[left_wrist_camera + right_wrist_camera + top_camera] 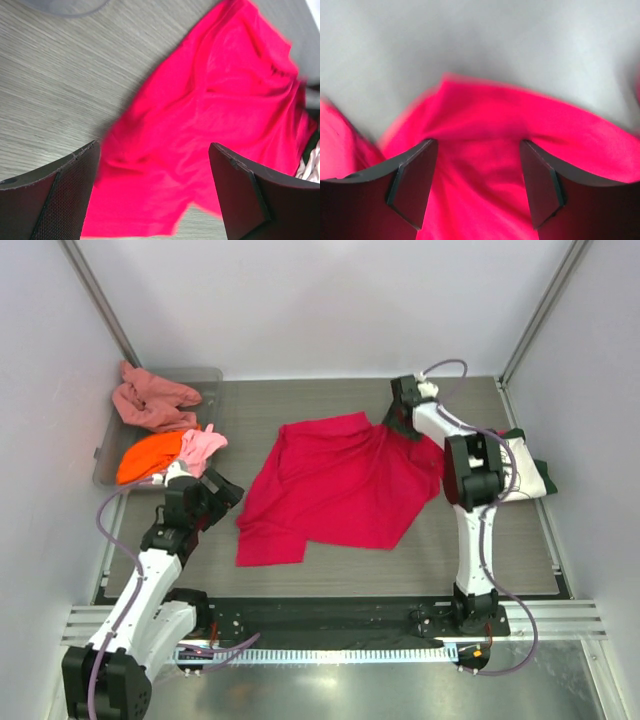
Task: Fold and stack the t-shirts
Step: Flatten the tshirt out
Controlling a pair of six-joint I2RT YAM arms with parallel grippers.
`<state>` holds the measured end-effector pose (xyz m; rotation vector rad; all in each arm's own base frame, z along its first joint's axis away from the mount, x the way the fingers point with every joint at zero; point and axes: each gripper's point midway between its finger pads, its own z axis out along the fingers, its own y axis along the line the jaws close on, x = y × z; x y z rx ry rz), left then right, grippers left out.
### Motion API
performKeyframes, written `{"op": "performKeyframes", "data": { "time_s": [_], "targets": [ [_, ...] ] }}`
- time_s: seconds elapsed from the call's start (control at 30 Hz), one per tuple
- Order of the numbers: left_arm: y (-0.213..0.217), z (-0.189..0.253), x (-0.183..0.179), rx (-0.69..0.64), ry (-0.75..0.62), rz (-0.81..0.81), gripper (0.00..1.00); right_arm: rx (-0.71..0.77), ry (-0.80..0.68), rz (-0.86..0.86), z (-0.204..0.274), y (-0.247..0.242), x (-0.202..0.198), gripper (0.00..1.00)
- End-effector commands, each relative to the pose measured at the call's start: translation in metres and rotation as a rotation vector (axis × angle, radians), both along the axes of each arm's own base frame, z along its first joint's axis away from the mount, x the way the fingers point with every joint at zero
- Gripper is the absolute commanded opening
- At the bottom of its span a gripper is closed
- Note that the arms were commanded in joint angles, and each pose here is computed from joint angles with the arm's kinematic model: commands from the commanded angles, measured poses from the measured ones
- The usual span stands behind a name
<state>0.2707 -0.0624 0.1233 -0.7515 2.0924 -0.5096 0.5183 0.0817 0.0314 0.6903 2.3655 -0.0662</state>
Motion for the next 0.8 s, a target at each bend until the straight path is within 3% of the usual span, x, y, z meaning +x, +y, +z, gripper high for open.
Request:
{"op": "performKeyframes", "data": {
  "time_s": [0.0, 0.03, 0.07, 0.1, 0.17, 0.2, 0.23, 0.27, 0.33, 0.4, 0.43, 0.47, 0.57, 0.77],
  "targets": [
    [-0.009, 0.004, 0.009, -0.014, -0.042, -0.055, 0.89, 0.004, 0.024, -0.002, -0.003, -0.005, 0.058, 0.72],
    [-0.010, 0.003, 0.009, -0.013, -0.041, -0.064, 0.89, -0.037, 0.056, -0.013, 0.003, -0.012, 0.060, 0.75],
    [-0.012, 0.000, 0.009, -0.014, -0.030, -0.073, 0.89, -0.020, -0.043, 0.007, 0.043, -0.004, 0.088, 0.80],
    [-0.013, -0.001, 0.009, -0.017, -0.031, -0.085, 0.89, -0.029, -0.024, 0.037, 0.041, -0.001, 0.089, 0.85],
    [-0.019, -0.001, 0.008, -0.025, -0.034, -0.119, 0.89, -0.048, 0.008, 0.081, 0.048, 0.008, 0.073, 0.88],
    [-0.022, -0.002, 0.007, -0.025, -0.030, -0.134, 0.88, -0.060, -0.073, 0.114, 0.088, 0.012, 0.072, 0.88],
    [-0.026, -0.002, 0.005, -0.033, -0.029, -0.152, 0.88, -0.093, 0.006, 0.135, 0.061, 0.010, 0.047, 0.88],
    [-0.029, -0.002, 0.004, -0.034, -0.031, -0.166, 0.87, -0.109, 0.006, 0.144, 0.063, 0.009, 0.036, 0.88],
    [-0.038, -0.003, -0.004, -0.041, -0.027, -0.208, 0.83, -0.093, -0.103, 0.168, 0.111, 0.011, 0.020, 0.88],
    [-0.046, -0.010, -0.018, -0.038, 0.006, -0.241, 0.82, -0.075, -0.046, 0.181, 0.089, 0.005, -0.021, 0.87],
    [-0.049, -0.011, -0.023, -0.040, 0.007, -0.255, 0.81, -0.041, -0.133, 0.179, 0.121, 0.007, -0.029, 0.88],
    [-0.051, -0.015, -0.029, -0.035, 0.020, -0.262, 0.81, -0.038, -0.073, 0.182, 0.096, 0.003, -0.054, 0.87],
    [-0.064, -0.033, -0.058, -0.027, 0.120, -0.315, 0.77, -0.001, -0.092, 0.163, 0.093, -0.004, -0.095, 0.86],
    [-0.077, -0.061, -0.095, -0.041, 0.228, -0.323, 0.74, 0.086, -0.124, 0.173, 0.074, -0.003, -0.149, 0.86]
  ]
}}
